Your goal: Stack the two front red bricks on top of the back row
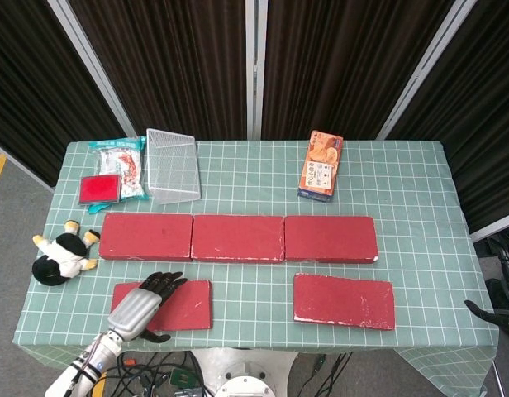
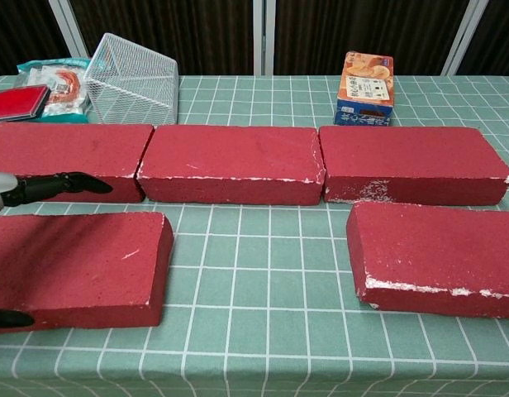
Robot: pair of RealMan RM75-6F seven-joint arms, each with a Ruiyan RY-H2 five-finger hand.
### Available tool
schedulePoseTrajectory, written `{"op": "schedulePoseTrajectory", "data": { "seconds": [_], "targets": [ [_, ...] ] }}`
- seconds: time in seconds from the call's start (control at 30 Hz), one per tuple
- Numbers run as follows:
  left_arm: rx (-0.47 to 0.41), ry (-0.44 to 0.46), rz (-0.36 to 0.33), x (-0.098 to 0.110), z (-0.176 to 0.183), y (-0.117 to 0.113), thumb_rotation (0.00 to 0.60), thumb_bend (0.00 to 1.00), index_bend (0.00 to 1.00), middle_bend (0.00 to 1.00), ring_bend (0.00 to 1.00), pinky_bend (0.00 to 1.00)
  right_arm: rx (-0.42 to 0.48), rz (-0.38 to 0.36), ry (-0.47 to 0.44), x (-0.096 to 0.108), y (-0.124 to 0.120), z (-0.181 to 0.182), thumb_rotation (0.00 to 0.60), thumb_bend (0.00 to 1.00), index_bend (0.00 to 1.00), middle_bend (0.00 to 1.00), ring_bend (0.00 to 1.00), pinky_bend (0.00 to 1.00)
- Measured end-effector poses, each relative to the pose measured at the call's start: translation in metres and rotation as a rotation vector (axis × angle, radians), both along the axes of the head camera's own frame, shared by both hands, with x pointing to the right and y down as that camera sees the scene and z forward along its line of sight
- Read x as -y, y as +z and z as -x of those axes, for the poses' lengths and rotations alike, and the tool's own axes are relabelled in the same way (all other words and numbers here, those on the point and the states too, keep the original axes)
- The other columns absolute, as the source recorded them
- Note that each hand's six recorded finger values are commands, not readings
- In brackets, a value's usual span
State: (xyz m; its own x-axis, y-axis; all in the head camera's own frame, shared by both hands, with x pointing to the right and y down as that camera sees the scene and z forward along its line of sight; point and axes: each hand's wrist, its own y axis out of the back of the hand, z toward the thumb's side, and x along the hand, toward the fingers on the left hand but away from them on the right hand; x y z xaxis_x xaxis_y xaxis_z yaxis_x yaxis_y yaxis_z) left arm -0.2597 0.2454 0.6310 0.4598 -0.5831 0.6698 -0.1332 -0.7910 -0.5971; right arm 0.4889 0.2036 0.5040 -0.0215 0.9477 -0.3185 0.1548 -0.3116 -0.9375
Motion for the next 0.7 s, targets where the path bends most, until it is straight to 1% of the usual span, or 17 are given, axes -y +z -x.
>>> {"op": "schedulePoseTrajectory", "data": {
  "seconds": [0.4,0.7],
  "targets": [
    [0.046,0.004,0.049,0.003,0.000,0.018,0.600,0.00,0.03,0.00,0.00,0.00,0.001,-0.001,0.012,-0.001,0.002,-0.005,0.600,0.00,0.00,0.00,0.00,0.00],
    [0.059,0.016,0.055,0.003,0.000,0.023,0.600,0.00,0.03,0.00,0.00,0.00,0.003,0.004,0.022,-0.001,0.005,-0.007,0.600,0.00,0.00,0.00,0.00,0.00]
  ]
}}
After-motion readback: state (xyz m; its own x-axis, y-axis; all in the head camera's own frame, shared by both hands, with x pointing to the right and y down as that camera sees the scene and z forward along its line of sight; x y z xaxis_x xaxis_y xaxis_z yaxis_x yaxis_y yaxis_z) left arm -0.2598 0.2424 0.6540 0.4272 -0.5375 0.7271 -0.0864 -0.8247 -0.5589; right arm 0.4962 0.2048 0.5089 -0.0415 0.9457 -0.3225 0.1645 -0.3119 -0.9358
